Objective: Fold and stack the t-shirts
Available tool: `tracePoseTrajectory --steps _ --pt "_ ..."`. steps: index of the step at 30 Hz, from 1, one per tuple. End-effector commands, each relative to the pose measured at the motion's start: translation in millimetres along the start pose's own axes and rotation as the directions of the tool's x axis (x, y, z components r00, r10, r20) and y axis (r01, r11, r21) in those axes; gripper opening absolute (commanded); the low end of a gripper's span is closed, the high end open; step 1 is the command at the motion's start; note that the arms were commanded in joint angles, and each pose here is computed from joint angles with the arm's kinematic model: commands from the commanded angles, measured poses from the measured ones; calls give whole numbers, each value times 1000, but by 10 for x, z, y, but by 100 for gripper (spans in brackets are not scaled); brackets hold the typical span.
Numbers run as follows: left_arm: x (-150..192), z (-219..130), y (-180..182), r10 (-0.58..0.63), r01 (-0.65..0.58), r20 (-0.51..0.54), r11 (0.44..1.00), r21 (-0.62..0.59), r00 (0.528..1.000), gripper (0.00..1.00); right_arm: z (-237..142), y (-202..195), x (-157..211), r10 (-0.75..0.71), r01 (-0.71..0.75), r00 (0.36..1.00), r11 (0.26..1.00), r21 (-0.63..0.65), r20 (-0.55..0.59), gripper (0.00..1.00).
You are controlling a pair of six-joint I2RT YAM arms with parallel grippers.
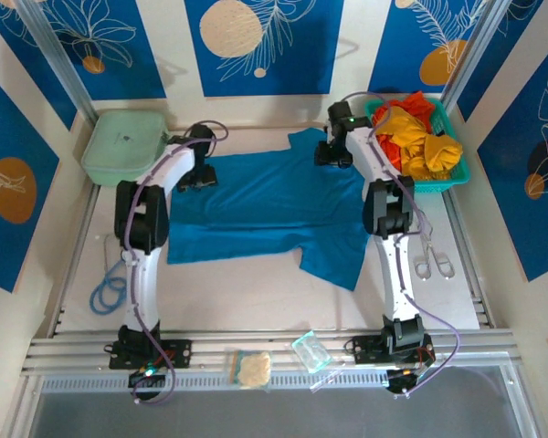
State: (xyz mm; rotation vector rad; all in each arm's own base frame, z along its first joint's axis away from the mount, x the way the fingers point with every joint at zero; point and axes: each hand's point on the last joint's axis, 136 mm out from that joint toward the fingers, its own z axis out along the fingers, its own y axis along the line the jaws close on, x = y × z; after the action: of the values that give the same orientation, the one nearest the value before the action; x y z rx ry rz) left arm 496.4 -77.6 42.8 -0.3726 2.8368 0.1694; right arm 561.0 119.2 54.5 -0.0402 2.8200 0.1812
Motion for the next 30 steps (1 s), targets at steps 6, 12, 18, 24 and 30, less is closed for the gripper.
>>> tracePoseTrajectory --steps 6,12,18,24,30 --pt "87 235 -30 27 -28 -77 999 -15 997 68 215 -159 282 -25 36 991 996 80 -131 50" --pt "240 437 -33 45 -48 -140 999 -24 989 59 424 -277 505 -2 27 978 993 116 -207 42" --pt "261 434 -40 55 -59 -155 998 -20 986 37 463 -333 632 -5 42 968 989 142 -252 17" --pt "384 377 -19 62 -63 -171 998 -4 983 0 242 -350 713 -1 39 972 987 159 -234 0" --pt "453 124 42 51 -48 -130 998 32 990 0 -189 -341 805 16 13 985 987 162 -174 0"
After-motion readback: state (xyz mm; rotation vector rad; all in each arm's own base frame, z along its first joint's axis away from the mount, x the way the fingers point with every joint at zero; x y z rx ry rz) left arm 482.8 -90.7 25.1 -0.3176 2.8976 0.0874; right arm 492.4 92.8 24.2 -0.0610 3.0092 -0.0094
